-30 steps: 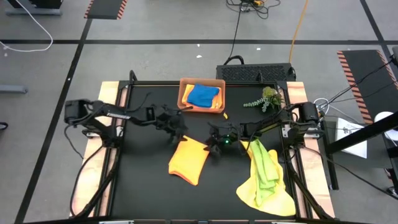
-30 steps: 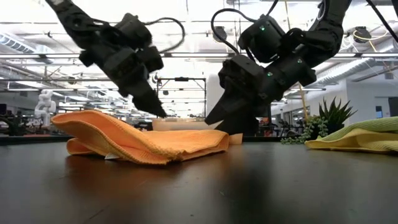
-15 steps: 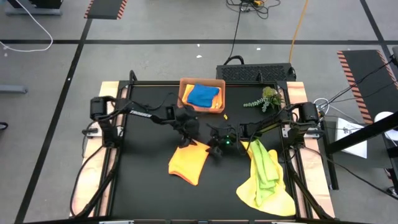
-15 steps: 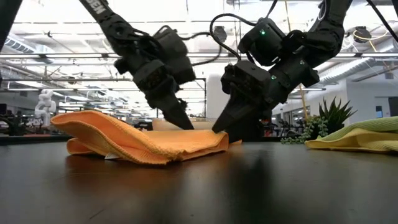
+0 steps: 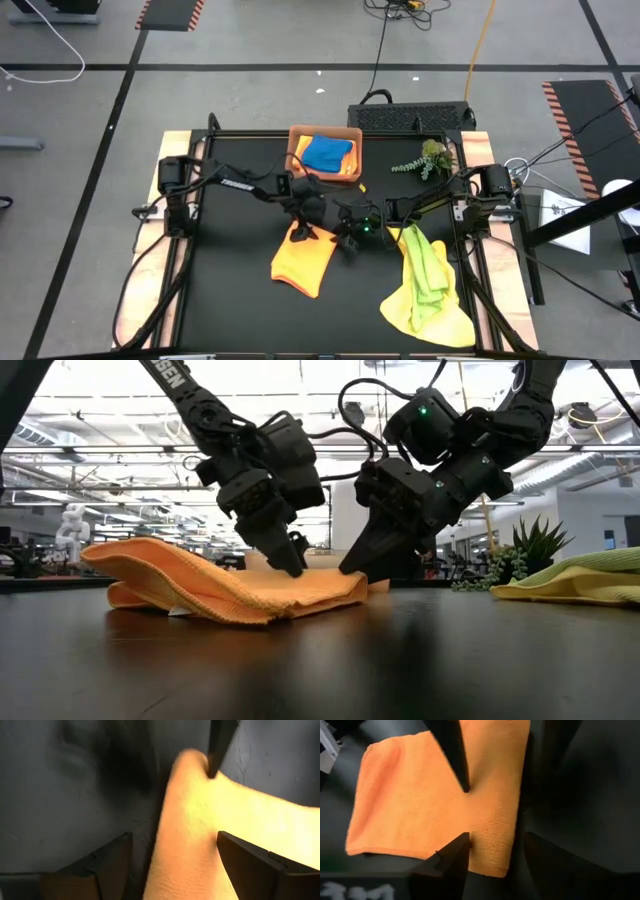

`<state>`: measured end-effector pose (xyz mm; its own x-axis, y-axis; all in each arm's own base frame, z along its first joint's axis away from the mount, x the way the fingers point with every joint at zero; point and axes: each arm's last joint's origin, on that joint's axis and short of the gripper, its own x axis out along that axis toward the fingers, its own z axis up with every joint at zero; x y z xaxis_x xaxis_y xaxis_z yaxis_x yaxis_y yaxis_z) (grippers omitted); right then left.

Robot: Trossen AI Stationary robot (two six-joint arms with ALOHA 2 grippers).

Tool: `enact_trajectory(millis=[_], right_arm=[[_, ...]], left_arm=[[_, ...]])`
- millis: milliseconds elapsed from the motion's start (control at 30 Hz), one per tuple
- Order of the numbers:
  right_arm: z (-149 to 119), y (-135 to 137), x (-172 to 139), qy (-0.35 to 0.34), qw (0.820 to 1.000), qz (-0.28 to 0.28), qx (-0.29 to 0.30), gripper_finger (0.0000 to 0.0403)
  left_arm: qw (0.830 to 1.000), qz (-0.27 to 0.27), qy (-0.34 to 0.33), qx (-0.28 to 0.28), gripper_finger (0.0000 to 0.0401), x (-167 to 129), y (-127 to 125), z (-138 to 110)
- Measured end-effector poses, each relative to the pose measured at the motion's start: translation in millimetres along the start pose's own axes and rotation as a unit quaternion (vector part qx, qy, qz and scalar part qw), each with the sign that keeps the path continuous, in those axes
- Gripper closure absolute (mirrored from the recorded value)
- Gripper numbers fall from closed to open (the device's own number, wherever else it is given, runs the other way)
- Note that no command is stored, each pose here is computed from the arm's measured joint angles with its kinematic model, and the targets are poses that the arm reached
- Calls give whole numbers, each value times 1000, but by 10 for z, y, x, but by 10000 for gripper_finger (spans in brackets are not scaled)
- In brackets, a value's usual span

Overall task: Fold microfiber towels
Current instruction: Put the folded orange towel into the orange bin

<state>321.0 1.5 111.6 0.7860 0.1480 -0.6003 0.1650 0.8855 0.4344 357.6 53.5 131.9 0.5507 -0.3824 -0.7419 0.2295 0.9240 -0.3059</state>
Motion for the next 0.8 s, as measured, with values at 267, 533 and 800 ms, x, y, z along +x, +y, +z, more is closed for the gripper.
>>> enact_trajectory(millis=[267,533,800], right_arm=[[4,-4,0,-5,1000,-8,-8,241],[14,-22,-2,-13,999,-25,-17,236],[63,-82,-16,-15,1000,-6,-17,231]], left_arm=[[1000,2,17,6,138,59,-78,-64],[1000,22,19,11,206,58,-66,-63],[994,68,9,88,347,15,-76,-1]])
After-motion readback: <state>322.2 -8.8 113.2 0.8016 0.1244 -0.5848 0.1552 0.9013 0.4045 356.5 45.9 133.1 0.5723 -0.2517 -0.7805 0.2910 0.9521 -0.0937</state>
